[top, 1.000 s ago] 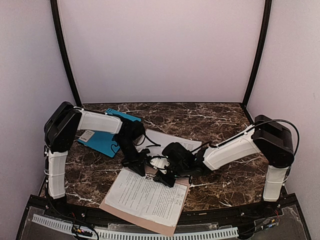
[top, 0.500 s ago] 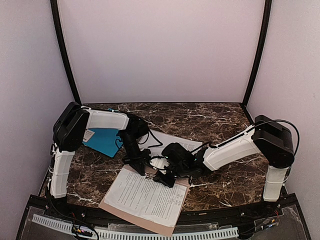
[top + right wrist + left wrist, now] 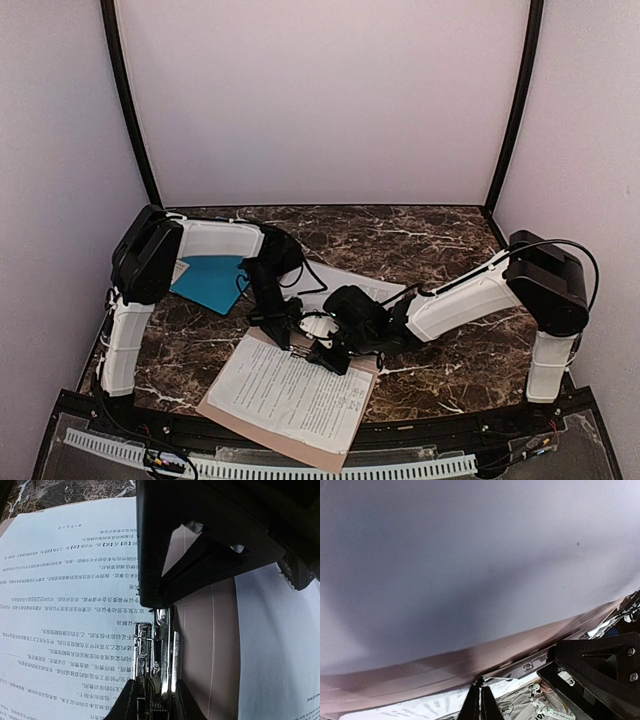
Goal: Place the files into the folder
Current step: Clamp the file in the folder.
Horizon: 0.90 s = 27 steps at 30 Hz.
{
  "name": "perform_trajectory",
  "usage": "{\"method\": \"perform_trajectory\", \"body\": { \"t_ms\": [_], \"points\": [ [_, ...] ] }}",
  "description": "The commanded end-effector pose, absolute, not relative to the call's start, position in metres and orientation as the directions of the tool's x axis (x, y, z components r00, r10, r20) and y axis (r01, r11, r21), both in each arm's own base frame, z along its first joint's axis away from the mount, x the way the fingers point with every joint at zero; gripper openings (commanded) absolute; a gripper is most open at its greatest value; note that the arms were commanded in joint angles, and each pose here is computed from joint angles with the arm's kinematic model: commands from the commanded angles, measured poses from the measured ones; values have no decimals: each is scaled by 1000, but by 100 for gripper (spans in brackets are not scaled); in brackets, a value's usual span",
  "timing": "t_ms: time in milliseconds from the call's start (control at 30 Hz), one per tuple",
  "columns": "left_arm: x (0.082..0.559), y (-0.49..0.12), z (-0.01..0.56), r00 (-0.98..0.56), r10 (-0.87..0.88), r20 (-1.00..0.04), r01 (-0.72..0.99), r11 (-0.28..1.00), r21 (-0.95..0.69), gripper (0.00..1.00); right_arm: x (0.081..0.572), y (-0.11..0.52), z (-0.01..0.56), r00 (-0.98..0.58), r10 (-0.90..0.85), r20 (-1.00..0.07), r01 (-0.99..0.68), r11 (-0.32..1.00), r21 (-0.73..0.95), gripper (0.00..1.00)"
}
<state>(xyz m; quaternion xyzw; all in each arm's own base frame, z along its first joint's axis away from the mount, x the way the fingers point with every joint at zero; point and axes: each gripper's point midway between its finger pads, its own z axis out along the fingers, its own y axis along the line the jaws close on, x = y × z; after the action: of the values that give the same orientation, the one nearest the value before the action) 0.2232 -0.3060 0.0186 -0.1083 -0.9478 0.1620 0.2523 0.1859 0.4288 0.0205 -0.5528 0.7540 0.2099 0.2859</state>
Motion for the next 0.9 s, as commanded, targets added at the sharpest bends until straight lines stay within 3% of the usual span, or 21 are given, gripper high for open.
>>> {"method": "perform_trajectory", "body": {
  "t_ms": [0, 400, 867],
  "points": [
    [242, -266, -42, -899, 227, 374, 189, 972, -137, 4, 166, 373, -38, -262, -863, -433, -955, 297, -16, 21],
    [262, -288, -5, -933, 287, 216, 231, 940, -252, 7, 163, 369, -44, -268, -874, -404, -956, 294, -3, 21],
    [273, -305, 26, -939, 322, 120, 265, 900, -345, 12, 161, 369, -45, -271, -880, -390, -956, 292, 5, 21]
  ]
}}
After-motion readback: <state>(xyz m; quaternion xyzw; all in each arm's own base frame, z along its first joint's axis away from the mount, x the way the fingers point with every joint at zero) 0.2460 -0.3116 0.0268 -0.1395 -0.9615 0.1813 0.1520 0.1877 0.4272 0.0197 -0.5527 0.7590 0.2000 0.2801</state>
